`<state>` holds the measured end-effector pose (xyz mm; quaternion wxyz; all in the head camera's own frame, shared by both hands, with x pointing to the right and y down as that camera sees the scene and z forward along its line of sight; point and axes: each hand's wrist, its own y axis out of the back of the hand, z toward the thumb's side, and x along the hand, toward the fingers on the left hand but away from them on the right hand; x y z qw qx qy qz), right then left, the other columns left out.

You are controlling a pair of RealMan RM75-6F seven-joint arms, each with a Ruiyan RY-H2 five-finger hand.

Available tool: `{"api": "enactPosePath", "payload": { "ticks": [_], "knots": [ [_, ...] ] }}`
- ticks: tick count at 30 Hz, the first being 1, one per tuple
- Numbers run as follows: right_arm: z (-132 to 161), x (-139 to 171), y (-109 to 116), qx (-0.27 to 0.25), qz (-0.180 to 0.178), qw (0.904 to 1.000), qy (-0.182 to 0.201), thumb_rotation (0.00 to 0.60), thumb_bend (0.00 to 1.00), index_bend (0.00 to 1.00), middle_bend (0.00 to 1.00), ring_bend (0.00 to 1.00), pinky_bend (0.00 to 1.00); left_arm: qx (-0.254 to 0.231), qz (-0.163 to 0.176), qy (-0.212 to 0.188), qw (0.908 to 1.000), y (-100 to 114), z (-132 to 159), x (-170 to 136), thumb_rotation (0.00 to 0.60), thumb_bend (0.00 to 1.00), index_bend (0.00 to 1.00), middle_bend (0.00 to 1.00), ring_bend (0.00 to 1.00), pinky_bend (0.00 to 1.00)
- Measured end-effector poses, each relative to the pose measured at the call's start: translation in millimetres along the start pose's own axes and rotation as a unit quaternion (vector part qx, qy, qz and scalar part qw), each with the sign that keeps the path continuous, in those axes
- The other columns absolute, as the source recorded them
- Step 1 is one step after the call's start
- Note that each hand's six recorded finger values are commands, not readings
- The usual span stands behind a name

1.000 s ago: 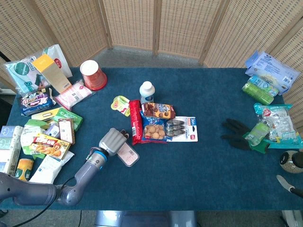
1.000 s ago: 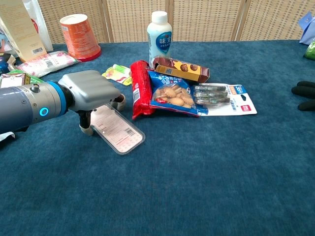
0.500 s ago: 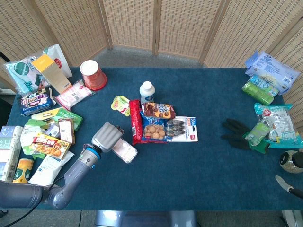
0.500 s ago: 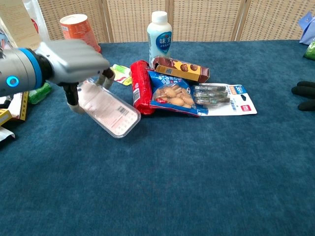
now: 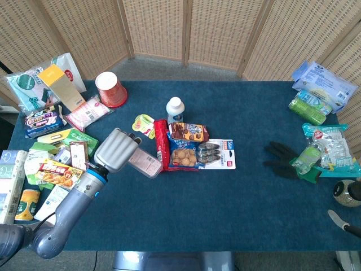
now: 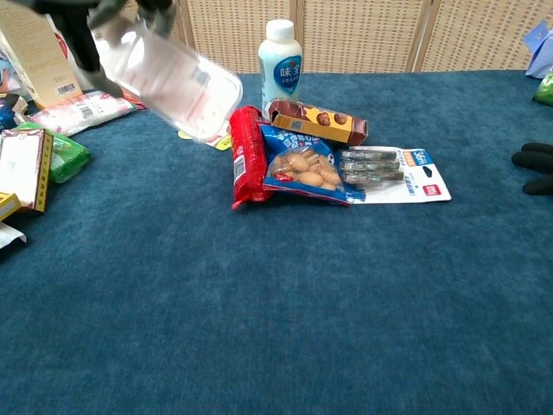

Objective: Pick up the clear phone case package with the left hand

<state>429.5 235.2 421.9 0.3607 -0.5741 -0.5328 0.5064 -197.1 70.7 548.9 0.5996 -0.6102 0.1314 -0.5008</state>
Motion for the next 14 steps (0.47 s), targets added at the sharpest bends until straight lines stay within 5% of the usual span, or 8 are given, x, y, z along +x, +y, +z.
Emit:
{"api": "enactPosePath", "payload": {
  "ticks": [14],
  "knots": [
    [1, 0, -2, 0.002, 0.004, 1.0, 0.003, 0.6, 0.0, 0.0, 0.0, 0.0, 0.0, 0.002, 0.029, 0.015, 0.9994, 35, -15, -4, 0.6, 0.0, 0.46, 0.64, 0.67, 0.68]
  ]
}}
